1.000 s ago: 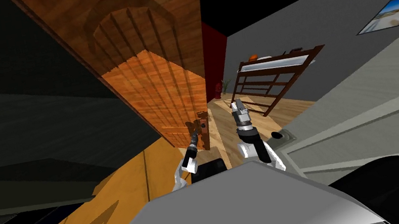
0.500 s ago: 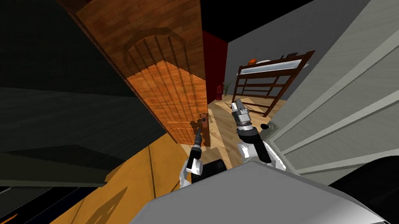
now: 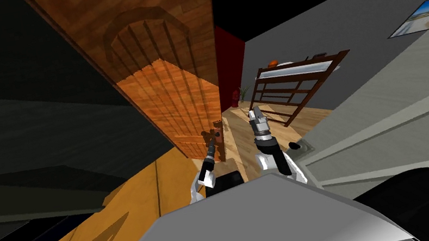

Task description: Push the door open

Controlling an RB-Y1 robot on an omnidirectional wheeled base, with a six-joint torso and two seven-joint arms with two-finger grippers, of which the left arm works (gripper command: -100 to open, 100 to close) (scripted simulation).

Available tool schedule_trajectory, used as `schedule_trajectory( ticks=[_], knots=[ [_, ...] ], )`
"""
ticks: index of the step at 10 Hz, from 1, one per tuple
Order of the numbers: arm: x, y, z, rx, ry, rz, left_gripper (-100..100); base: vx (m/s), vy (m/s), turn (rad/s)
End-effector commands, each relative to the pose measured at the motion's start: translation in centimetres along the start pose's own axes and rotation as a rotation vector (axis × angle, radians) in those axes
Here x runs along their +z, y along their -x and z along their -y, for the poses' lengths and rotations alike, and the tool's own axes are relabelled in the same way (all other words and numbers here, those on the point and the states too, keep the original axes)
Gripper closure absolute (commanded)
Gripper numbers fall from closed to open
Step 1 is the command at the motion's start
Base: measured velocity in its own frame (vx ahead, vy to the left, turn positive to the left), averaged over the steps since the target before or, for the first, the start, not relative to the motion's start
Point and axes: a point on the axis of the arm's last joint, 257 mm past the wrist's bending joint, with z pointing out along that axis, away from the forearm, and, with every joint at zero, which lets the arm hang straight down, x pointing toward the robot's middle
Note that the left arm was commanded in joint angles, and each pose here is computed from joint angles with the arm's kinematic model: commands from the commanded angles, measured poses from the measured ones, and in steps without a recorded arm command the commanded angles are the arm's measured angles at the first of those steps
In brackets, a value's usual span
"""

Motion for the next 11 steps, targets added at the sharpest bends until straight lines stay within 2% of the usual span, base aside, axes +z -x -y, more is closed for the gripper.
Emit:
schedule_trajectory(
  ticks=[1, 4, 5, 6, 11],
  knots=[
    [0.25, 0.1, 0.2, -0.001, -0.003, 0.004, -100, 0.174, -0.111, -0.020],
    [1.32, -0.6, 1.3, -0.033, -0.024, 0.013, -100, 0.206, -0.124, -0.021],
    [1.05, -0.4, 0.9, -0.025, -0.018, 0.011, -100, 0.099, -0.061, 0.005],
    [1.05, -0.4, 0.9, -0.025, -0.018, 0.011, 100, -0.014, 0.007, 0.004],
    [1.05, -0.4, 0.9, -0.025, -0.018, 0.011, 100, -0.022, 0.012, -0.002]
  ],
)
